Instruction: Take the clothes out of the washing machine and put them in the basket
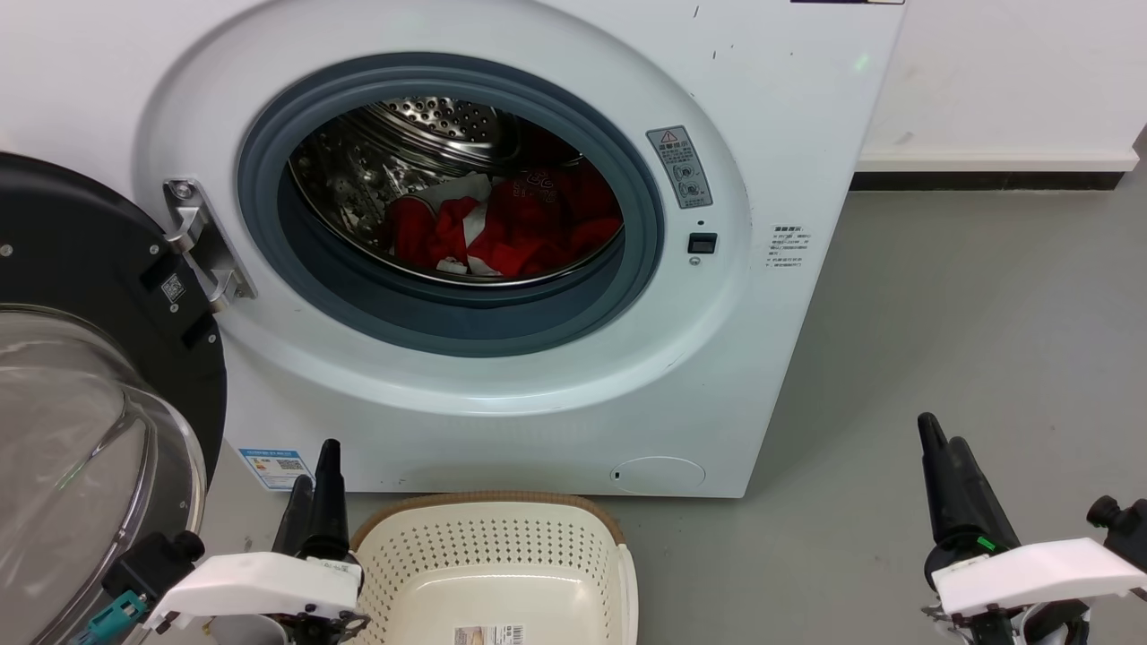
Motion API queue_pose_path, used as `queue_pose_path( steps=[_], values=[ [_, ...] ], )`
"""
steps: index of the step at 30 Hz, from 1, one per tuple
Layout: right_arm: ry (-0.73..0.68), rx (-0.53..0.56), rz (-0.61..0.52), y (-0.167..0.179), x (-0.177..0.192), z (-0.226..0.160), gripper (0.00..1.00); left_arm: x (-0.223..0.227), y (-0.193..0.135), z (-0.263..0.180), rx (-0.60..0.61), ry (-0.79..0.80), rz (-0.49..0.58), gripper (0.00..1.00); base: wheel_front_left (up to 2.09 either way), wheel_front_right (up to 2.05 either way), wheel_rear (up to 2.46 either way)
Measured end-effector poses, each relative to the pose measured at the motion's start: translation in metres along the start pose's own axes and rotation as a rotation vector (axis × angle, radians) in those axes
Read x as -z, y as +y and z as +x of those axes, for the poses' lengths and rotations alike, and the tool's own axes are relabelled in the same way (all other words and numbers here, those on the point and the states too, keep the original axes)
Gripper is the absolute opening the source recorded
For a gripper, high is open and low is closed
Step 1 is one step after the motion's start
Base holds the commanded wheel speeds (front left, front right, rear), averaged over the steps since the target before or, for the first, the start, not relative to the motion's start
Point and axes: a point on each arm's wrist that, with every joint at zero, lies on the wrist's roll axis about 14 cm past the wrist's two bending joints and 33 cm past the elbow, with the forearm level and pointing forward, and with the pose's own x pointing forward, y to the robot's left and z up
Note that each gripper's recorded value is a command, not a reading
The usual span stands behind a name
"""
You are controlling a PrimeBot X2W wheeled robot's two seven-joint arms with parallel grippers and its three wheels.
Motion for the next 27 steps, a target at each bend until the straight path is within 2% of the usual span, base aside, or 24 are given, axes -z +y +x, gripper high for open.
queue_pose_path(
  steps=[18, 27],
  values=[
    [-0.018, -0.051, -0.299, 0.012, 0.001, -0.005, 1.00, -0.002, -0.006, -0.006, 0.008, -0.049, 0.266, 1.00, 0.00, 0.00, 0.00],
    [-0.031, -0.071, -0.406, 0.017, 0.000, -0.008, 1.00, -0.003, -0.007, -0.009, 0.010, -0.072, 0.368, 1.00, 0.00, 0.00, 0.00]
  ],
)
